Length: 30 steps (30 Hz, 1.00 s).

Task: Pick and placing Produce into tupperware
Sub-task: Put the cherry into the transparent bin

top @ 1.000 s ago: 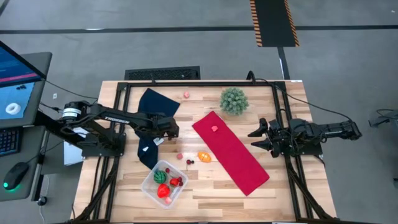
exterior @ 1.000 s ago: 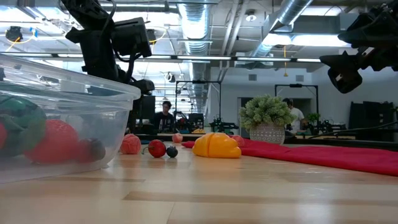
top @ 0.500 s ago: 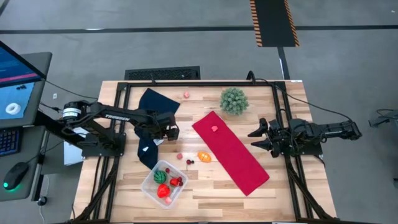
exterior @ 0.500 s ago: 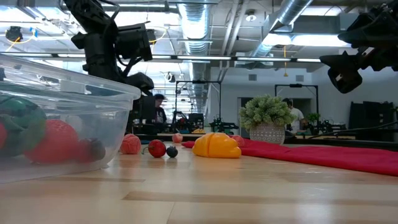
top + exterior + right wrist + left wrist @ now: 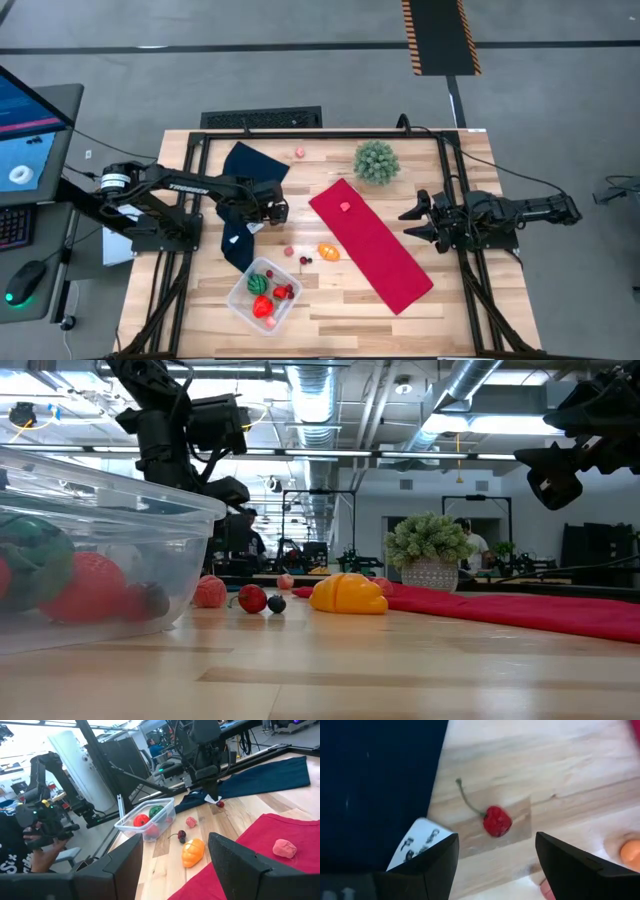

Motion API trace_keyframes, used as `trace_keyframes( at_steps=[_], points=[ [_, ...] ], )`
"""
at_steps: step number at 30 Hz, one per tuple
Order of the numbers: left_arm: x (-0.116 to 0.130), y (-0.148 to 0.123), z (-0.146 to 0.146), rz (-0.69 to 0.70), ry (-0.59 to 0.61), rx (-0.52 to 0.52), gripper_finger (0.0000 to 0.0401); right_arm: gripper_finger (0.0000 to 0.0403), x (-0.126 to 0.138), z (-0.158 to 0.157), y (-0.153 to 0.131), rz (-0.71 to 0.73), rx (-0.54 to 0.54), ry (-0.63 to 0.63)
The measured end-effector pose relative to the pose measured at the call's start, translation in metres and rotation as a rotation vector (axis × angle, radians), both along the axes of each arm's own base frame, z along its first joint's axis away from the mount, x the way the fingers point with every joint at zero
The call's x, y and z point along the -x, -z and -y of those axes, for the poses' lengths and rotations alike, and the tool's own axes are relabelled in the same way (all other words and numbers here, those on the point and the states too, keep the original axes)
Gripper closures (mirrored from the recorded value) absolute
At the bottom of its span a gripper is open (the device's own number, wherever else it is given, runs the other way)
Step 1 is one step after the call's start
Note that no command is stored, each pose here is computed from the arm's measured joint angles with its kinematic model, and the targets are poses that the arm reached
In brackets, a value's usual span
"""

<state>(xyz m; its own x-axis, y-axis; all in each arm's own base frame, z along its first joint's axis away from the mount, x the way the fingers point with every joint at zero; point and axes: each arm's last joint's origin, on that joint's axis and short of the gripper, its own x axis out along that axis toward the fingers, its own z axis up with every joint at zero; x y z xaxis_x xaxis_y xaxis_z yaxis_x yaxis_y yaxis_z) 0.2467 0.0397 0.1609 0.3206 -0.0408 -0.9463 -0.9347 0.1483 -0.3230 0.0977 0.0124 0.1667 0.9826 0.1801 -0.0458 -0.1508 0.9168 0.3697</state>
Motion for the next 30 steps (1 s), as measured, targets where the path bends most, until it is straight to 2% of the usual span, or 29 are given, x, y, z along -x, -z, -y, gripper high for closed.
trace_keyframes(
  at_steps=[4, 14, 20, 25, 30],
  points=[
    [-0.002, -0.004, 0.003, -0.011, 0.004, -0.038, 0.0149, 0.0154, 0.0, 0.0, 0.0, 0.0, 0.0, 0.0],
    [0.002, -0.002, 0.003, -0.06, -0.036, -0.027, 0.0149, 0.0154, 0.0, 0.0, 0.0, 0.0, 0.0, 0.0],
    [-0.022, 0.003, 0.001, -0.164, -0.009, 0.02, 0.0149, 0.0154, 0.0, 0.0, 0.0, 0.0, 0.0, 0.0],
    [-0.043, -0.005, 0.0, -0.268, 0.071, -0.015, 0.0149, 0.0154, 0.0, 0.0, 0.0, 0.0, 0.0, 0.0],
    [-0.046, -0.003, 0.003, -0.304, 0.073, -0.008, 0.0149, 0.0154, 0.0, 0.0, 0.0, 0.0, 0.0, 0.0]
  ],
)
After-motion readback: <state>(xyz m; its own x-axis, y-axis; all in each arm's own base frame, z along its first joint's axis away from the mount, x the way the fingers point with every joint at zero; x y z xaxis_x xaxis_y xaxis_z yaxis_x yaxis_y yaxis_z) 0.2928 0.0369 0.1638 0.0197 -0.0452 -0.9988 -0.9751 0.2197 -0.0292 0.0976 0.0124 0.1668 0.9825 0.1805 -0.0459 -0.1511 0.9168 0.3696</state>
